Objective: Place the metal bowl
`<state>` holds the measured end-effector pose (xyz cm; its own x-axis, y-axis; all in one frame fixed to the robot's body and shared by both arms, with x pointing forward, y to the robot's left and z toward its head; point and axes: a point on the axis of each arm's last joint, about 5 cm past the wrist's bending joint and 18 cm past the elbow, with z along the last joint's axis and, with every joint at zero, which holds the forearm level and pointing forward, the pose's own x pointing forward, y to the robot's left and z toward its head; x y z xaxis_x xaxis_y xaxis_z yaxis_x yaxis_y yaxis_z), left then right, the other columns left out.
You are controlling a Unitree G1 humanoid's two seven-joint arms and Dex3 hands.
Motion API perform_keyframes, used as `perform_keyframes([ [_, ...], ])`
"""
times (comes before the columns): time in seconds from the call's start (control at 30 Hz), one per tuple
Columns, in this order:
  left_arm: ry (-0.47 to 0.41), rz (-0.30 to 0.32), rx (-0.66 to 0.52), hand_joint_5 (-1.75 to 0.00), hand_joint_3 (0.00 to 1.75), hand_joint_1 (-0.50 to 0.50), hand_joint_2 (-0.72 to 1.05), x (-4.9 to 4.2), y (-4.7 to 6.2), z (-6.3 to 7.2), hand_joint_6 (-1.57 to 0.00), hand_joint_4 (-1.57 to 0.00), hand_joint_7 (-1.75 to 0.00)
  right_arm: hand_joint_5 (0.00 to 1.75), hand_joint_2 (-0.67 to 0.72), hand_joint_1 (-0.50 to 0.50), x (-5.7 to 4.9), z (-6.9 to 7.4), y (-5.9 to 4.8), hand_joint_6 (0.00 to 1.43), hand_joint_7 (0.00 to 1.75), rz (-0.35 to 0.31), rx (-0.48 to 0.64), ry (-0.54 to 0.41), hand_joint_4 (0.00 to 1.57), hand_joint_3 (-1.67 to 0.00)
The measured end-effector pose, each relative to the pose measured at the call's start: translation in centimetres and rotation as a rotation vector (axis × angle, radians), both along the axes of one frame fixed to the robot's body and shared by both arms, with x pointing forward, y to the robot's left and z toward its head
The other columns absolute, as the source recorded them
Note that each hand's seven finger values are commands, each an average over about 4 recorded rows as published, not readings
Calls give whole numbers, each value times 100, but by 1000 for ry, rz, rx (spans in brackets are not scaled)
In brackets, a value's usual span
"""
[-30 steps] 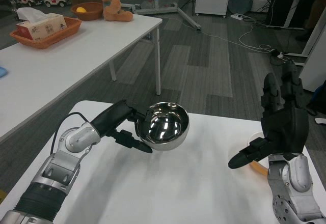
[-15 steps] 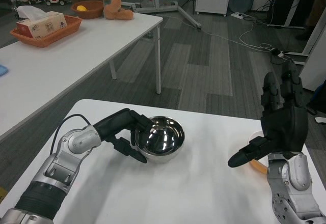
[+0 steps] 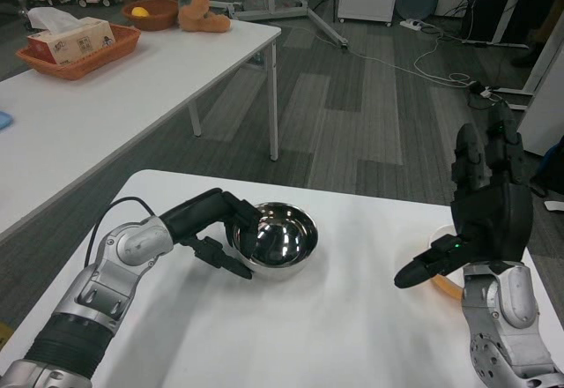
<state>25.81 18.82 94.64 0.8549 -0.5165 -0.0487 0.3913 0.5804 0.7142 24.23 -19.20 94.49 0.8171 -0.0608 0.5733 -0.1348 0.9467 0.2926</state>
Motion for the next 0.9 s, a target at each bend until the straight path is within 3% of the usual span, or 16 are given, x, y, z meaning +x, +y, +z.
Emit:
perform_keyframes([
  [0.17,4,15,4,-121,9,-50,100,-12,28,-13,-122,-20,-99,0,60,-46,0,0,0,0,0,0,0,0,0,0],
  [0.37,5,25,3,-92,0,-50,60,-19,50,-16,-103,-6,-68,0,60,-46,0,0,0,0,0,0,0,0,0,0],
  [0.43,6,30,2,-92,0,-50,43,-23,61,-19,-98,-4,-58,0,60,-46,0,0,0,0,0,0,0,0,0,0],
  [0.63,10,37,1,-82,0,-50,-6,-33,76,-30,-90,0,-49,0,60,-46,0,0,0,0,0,0,0,0,0,0],
  [0.8,9,40,-1,-82,0,-50,-46,-34,85,-28,-82,0,-49,0,60,-46,0,0,0,0,0,0,0,0,0,-2],
  [0.9,7,47,-3,-82,0,-50,-59,-36,100,-25,-75,0,-49,0,57,-46,0,0,0,0,0,0,0,0,0,0],
])
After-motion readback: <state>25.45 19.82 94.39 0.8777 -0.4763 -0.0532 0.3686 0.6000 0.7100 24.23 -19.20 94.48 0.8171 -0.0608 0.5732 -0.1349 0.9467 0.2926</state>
